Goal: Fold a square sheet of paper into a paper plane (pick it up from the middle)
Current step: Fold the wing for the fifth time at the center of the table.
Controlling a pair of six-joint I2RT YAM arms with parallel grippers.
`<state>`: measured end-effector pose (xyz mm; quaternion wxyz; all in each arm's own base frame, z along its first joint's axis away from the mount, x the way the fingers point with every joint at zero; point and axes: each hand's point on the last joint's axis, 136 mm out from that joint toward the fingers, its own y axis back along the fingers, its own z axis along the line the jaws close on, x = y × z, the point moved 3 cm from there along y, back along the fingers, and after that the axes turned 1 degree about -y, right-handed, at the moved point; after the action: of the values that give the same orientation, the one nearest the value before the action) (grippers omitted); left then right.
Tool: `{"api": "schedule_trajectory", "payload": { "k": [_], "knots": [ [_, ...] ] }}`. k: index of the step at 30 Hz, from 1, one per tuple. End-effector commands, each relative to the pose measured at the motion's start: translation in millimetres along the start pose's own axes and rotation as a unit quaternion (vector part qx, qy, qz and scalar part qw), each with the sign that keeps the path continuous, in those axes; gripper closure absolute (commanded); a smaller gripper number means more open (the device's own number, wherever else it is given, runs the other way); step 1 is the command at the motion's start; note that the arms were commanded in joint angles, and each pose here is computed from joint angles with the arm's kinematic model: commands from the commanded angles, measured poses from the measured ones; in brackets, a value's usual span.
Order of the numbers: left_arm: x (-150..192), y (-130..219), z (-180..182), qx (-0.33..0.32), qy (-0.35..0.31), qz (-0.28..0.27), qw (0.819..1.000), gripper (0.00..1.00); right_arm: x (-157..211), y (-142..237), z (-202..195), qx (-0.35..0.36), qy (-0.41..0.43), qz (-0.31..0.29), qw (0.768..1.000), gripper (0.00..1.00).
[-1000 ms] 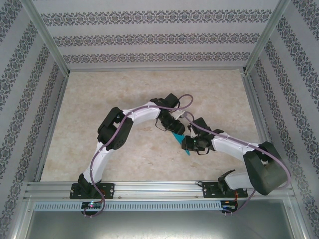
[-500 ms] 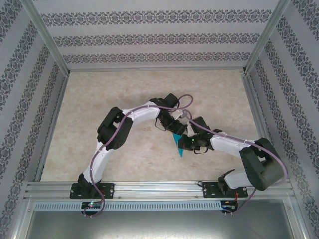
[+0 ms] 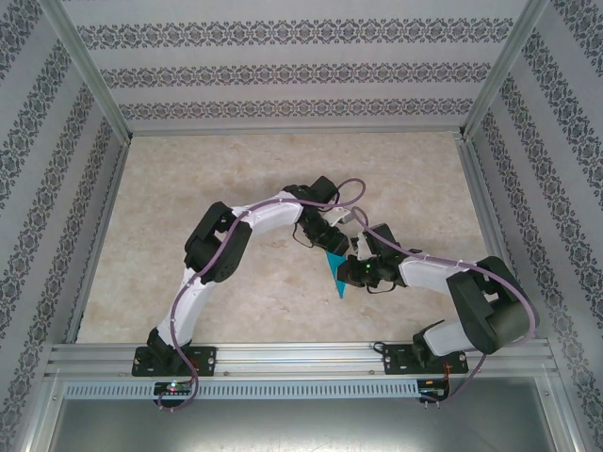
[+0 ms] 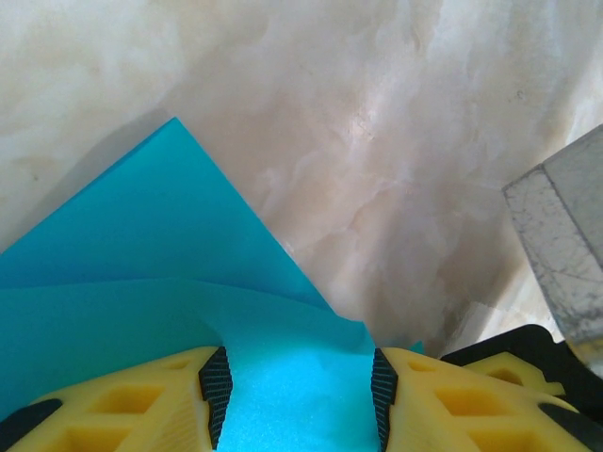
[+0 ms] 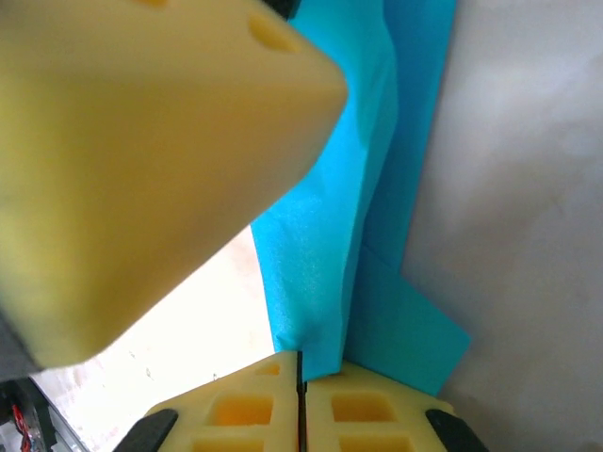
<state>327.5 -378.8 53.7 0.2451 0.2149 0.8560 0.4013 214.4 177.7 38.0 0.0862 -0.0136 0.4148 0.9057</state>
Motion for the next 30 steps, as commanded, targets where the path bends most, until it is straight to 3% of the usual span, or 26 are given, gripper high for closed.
{"api": "schedule_trajectory", "payload": {
  "k": [1, 4, 13, 18, 30],
  "knots": [
    [41.1, -28.9, 35.4, -0.035, 0.041, 0.082, 0.995, 0.51, -0.7, 2.3, -4.3, 0.005, -0.010, -0.009, 1.000, 0.85],
    [44.2, -31.8, 38.5, -0.038, 0.044, 0.088, 0.994, 0.51, -2.6, 11.5, 0.8, 0.011, -0.003, -0.019, 1.000, 0.79],
    [47.5, -34.0, 42.0, -0.036, 0.048, 0.093, 0.994, 0.51, 6.0, 46.8, 12.4, 0.041, 0.026, -0.052, 0.997, 0.78],
    [46.2, -33.5, 41.6, -0.032, 0.051, 0.090, 0.994, 0.51, 14.0, 27.2, 43.7, -0.034, 0.038, -0.032, 0.998, 0.83],
    [46.9, -29.3, 39.7, -0.028, 0.054, 0.089, 0.994, 0.51, 8.9, 4.8, 17.8, 0.008, 0.026, -0.016, 1.000, 0.90]
  ]
}}
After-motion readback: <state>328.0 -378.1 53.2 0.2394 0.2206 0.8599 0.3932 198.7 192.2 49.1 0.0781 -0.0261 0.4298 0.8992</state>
